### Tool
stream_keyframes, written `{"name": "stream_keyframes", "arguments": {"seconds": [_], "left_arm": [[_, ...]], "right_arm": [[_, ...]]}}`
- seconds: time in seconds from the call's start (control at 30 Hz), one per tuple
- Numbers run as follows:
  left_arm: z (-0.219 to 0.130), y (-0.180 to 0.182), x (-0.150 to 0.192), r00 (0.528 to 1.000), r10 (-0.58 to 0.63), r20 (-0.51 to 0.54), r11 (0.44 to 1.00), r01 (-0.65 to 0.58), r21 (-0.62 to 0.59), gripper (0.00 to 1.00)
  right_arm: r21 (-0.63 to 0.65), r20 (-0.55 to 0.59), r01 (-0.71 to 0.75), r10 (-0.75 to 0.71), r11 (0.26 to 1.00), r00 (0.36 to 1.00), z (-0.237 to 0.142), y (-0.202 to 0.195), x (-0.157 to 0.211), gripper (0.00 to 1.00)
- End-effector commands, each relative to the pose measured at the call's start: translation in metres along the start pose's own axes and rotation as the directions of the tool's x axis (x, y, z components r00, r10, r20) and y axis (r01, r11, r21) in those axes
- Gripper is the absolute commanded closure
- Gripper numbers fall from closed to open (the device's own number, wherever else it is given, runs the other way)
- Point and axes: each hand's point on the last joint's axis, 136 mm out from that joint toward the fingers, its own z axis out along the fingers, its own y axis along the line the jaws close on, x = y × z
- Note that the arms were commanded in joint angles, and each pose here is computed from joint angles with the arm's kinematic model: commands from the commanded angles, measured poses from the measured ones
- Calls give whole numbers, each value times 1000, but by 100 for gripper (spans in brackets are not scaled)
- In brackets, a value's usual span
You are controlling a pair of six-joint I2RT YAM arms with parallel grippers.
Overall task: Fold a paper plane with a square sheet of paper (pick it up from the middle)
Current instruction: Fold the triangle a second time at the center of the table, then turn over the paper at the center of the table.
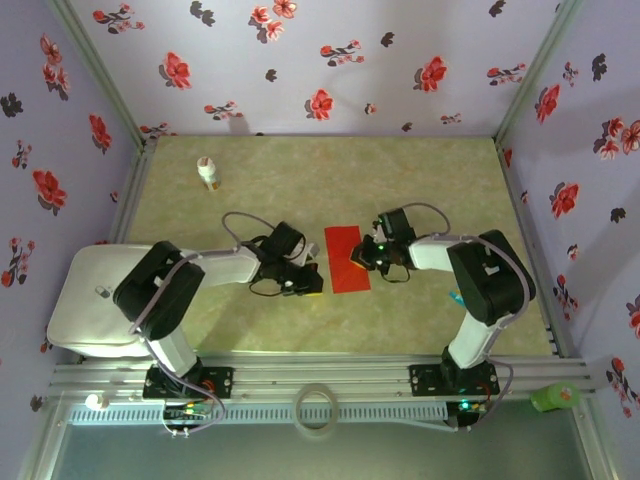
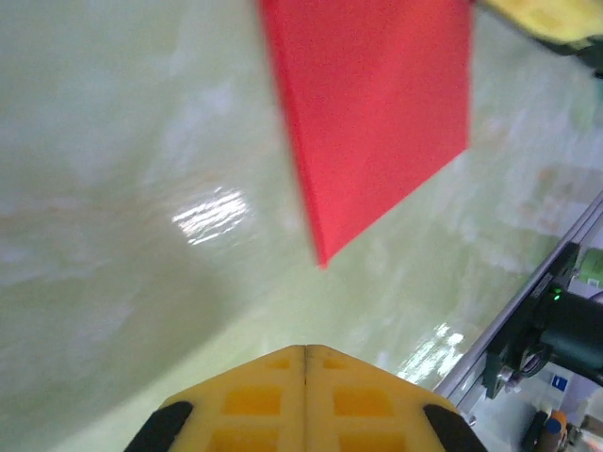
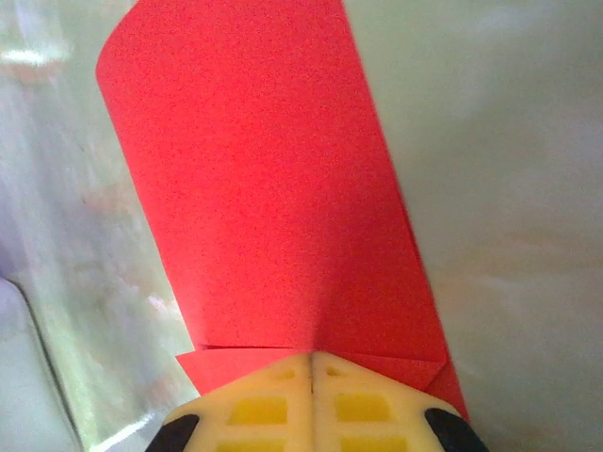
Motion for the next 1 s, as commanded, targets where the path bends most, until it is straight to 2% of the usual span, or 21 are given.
{"name": "stream_keyframes", "arguments": {"seconds": [0.0,0.1,0.23,0.3,0.43,0.57,0.77,0.97], "left_arm": [[-16,-15,-31,995,32,91,999,-31,-5,100],[-16,-31,-50,994,46,101,998,-49,27,100],[-7,-45,-68,994,61,93,996,-67,61,100],[-1,-47,-75,994,68,87,995,-73,60,100],[10,-46,-84,995,79,64,995,-82,55,100],[23,-29,-81,996,89,16,996,-89,4,100],[37,-4,-77,996,87,-11,994,-88,-72,100],[46,15,-67,997,66,-34,992,-69,-101,100]], "right_arm": [[95,-104,90,-80,991,991,1,-6,19,97],[86,-47,91,-87,992,995,-14,6,10,96],[65,89,63,-69,996,994,-46,17,0,91],[93,147,1,-14,996,989,-59,4,-2,90],[78,184,-129,113,989,976,-70,-21,9,88],[27,165,-176,169,984,972,-70,-22,24,81],[97,121,-184,172,978,978,-62,-31,40,75],[115,83,-179,170,977,982,-52,-30,47,72]]}}
